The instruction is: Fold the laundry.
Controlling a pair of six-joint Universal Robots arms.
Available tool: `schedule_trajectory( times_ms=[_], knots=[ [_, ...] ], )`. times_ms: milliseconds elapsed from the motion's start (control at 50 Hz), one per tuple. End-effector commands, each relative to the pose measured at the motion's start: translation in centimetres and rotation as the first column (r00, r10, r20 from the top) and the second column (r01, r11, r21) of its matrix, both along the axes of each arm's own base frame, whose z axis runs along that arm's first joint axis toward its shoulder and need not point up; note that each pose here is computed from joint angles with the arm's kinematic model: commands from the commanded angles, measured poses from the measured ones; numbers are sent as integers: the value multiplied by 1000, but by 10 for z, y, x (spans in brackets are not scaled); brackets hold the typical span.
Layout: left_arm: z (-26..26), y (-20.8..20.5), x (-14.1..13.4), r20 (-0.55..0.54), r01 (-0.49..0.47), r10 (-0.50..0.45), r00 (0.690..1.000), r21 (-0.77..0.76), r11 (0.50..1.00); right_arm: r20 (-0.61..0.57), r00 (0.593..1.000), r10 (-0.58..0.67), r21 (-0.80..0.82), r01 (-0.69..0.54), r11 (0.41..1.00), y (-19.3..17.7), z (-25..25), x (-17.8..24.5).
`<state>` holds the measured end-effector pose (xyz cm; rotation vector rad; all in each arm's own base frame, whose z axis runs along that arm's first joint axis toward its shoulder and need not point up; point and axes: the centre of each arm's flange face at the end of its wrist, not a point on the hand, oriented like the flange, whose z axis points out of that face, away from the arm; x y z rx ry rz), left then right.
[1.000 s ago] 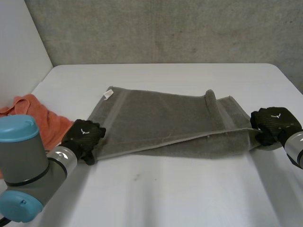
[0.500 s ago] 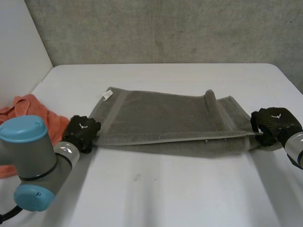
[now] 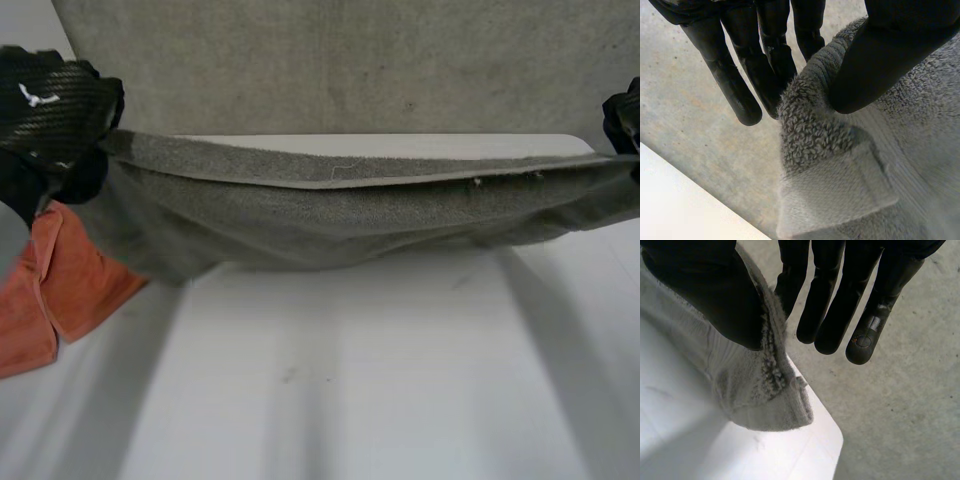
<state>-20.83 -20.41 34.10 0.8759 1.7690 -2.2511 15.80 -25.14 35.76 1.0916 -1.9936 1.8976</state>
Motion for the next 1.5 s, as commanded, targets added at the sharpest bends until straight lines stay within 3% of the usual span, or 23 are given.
schedule_trajectory(
  times_ms=[20, 160, 260, 340, 420, 480, 500, 600, 640, 700, 780, 900, 1000, 1080, 1240, 1380, 1460, 1500],
  knots=[
    [-23, -14, -3, 48, -4, -1, 999, 120, 993, -128, 990, 54, 165, -33, 986, -7, -22, 1],
    [-92, -59, -19, 168, -25, -29, 985, 314, 949, -167, 983, 79, 332, -19, 943, -47, -73, 7],
    [-122, -101, -32, 260, -36, -52, 964, 324, 946, -178, 983, 48, 374, 23, 927, -85, -105, 20],
    [-122, -130, -41, 272, -39, -33, 962, 255, 966, -101, 995, 10, 273, 18, 962, -117, -101, 42],
    [-78, -172, -55, 181, -44, 48, 982, -27, 999, 50, 998, -37, 29, 35, 999, -156, -67, 51],
    [-42, -184, -59, 98, -62, 84, 992, -212, 975, 145, 989, -34, -134, 53, 990, -170, -36, 55],
    [-14, -186, -60, 34, -84, 102, 994, -342, 936, 205, 979, -11, -236, 60, 970, -174, -13, 59],
    [61, -164, -58, -151, -140, 61, 987, -593, 793, 342, 929, 140, -505, 56, 861, -158, 59, 72],
    [73, -157, -54, -191, -156, 45, 980, -620, 769, 390, 898, 203, -602, 81, 795, -145, 92, 68],
    [80, -148, -47, -233, -170, 28, 972, -614, 771, 404, 884, 237, -636, 85, 767, -134, 104, 67],
    [65, -144, -44, -237, -150, 14, 971, -565, 811, 402, 886, 229, -596, 63, 801, -131, 90, 68],
    [11, -144, -43, -183, -122, 46, 982, -428, 896, 393, 905, 164, -442, 29, 897, -138, 30, 70],
    [-78, -143, -40, -93, -96, 78, 993, -207, 974, 300, 939, 170, -285, -82, 955, -132, -36, 77],
    [-132, -140, -42, -28, -78, 76, 997, -74, 994, 203, 969, 144, -155, -114, 981, -129, -87, 73],
    [-195, -121, -42, 80, -49, 42, 996, 94, 994, -38, 992, 124, 107, -119, 987, -110, -159, 58],
    [-197, -96, -31, 192, -72, 37, 981, 180, 981, -157, 984, 85, 281, -38, 959, -94, -172, 23],
    [-192, -70, -20, 253, -89, 13, 967, 290, 953, -171, 982, 76, 385, -5, 923, -67, -155, 9],
    [-193, -47, -15, 291, -94, -27, 956, 392, 915, -194, 977, 86, 455, 12, 891, -48, -148, -2]
  ],
)
